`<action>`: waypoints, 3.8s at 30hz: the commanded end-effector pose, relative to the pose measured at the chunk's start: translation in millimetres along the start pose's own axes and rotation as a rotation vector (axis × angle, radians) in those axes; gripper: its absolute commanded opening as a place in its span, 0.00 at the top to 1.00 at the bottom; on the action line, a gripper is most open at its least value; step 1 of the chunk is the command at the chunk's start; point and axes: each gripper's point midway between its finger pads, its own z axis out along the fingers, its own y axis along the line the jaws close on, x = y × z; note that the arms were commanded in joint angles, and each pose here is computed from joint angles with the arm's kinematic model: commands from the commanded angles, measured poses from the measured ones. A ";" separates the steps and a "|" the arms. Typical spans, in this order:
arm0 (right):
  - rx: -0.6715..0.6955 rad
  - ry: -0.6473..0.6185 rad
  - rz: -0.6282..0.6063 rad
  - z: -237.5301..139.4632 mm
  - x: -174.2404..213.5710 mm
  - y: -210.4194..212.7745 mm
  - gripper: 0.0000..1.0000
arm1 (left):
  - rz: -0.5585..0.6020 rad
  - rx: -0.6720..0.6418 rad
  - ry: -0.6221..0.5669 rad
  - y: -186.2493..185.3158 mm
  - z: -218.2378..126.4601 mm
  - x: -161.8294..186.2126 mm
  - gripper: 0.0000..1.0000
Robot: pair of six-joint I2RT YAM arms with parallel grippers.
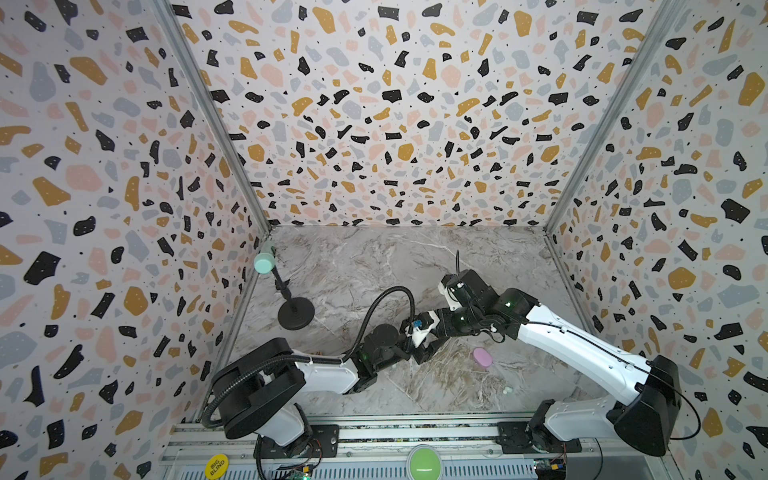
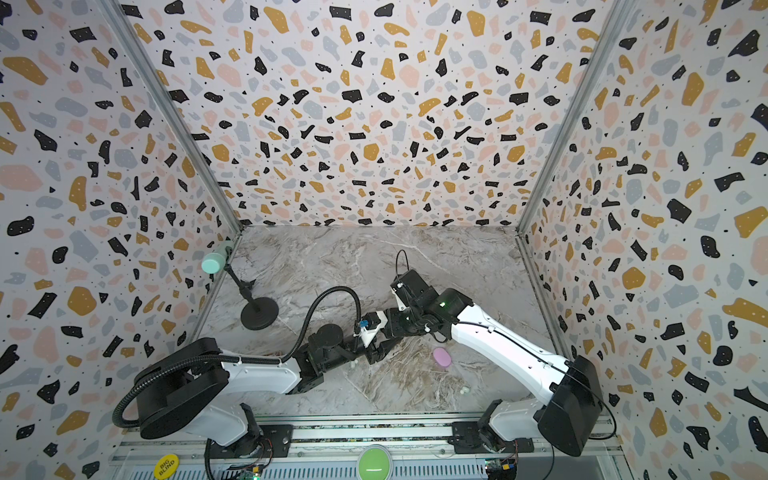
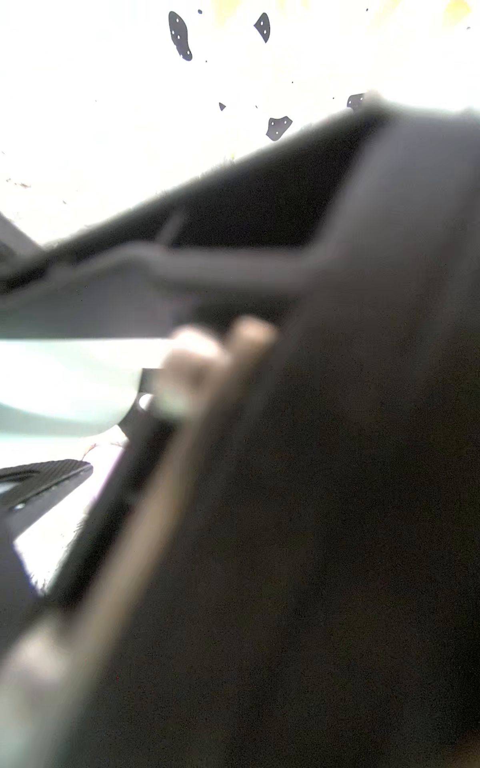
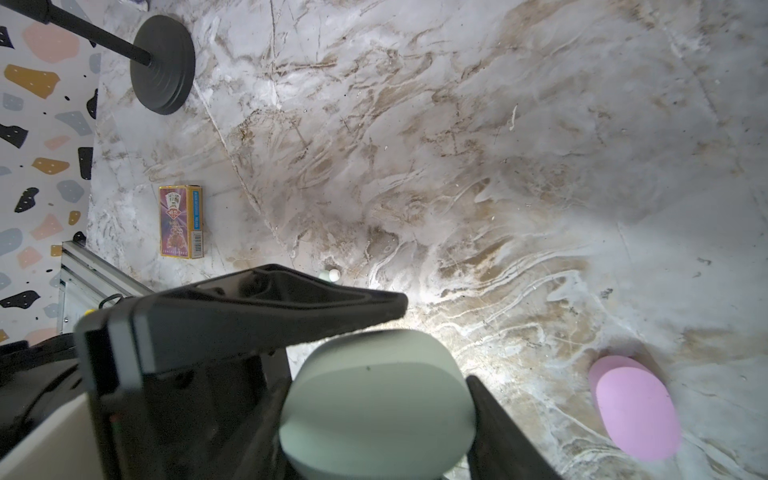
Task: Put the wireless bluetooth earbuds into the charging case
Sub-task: 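Close the left gripper on the green case held by the right gripper, then open the right gripper and draw it back from the green case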
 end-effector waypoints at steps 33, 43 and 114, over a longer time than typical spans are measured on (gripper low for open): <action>-0.109 -0.041 0.015 -16.6 -3.7 23.0 0.48 | 0.064 0.023 0.004 -6.6 -2.4 5.6 0.48; -0.118 -0.041 0.017 -16.4 -2.6 24.5 0.47 | 0.066 0.022 0.008 -6.2 -1.6 4.3 0.56; -0.222 -0.339 -0.773 -90.5 33.1 25.4 0.09 | -0.065 0.457 -0.040 -60.8 -50.8 -40.4 0.73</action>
